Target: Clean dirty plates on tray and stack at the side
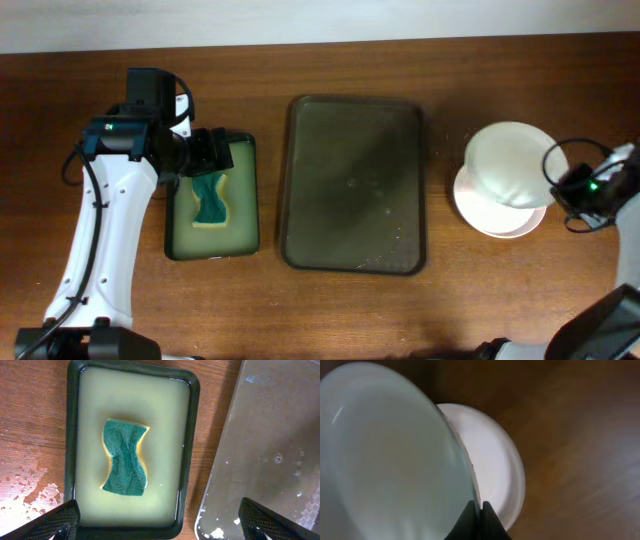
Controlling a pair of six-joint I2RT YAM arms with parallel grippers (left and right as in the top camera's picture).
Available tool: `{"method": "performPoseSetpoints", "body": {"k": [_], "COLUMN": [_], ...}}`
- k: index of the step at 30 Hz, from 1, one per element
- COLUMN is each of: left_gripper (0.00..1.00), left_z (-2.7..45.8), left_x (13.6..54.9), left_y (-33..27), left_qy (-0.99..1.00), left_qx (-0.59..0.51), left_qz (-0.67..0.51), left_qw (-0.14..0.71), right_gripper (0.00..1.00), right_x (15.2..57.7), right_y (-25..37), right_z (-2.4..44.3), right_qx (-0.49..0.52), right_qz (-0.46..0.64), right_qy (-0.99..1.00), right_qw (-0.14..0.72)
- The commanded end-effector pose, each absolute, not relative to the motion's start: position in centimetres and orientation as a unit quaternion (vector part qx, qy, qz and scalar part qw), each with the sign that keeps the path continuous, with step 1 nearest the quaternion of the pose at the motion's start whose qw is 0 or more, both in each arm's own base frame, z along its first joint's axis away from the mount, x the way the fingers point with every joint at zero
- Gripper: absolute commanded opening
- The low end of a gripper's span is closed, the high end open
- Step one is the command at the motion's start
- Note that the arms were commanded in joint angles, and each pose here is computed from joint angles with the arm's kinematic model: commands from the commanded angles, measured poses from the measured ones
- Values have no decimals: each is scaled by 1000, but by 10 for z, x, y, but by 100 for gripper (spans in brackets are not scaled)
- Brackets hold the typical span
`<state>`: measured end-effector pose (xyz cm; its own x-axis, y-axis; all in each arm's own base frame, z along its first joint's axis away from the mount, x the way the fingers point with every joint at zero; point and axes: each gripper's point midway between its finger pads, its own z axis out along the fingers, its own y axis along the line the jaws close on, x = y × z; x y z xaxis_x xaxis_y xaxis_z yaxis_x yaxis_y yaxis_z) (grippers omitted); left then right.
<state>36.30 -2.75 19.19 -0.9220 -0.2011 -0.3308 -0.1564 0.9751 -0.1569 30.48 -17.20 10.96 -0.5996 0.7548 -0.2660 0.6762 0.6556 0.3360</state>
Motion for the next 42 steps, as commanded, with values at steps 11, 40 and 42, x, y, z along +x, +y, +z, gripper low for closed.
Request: {"method": "performPoseSetpoints", "body": {"k": [11, 40, 42], "left_gripper": [99, 99, 99], "left_z": [196, 196, 196], "left_x": [364, 364, 364], "left_y": [-29, -29, -29], "left_qy": [977, 977, 977], "left_qx": [-89, -89, -89], "left_qz": [-69, -69, -69], "left_qw": [181, 181, 180], "right_gripper": [45, 98, 98], "right_x": [312, 231, 241], "right_y": [-74, 45, 46], "right_z": [158, 169, 165], "right_qx": [249, -143, -142], "right_qz": [193, 39, 37], "right_qy": [925, 738, 707], "right_qw": [212, 659, 692]}}
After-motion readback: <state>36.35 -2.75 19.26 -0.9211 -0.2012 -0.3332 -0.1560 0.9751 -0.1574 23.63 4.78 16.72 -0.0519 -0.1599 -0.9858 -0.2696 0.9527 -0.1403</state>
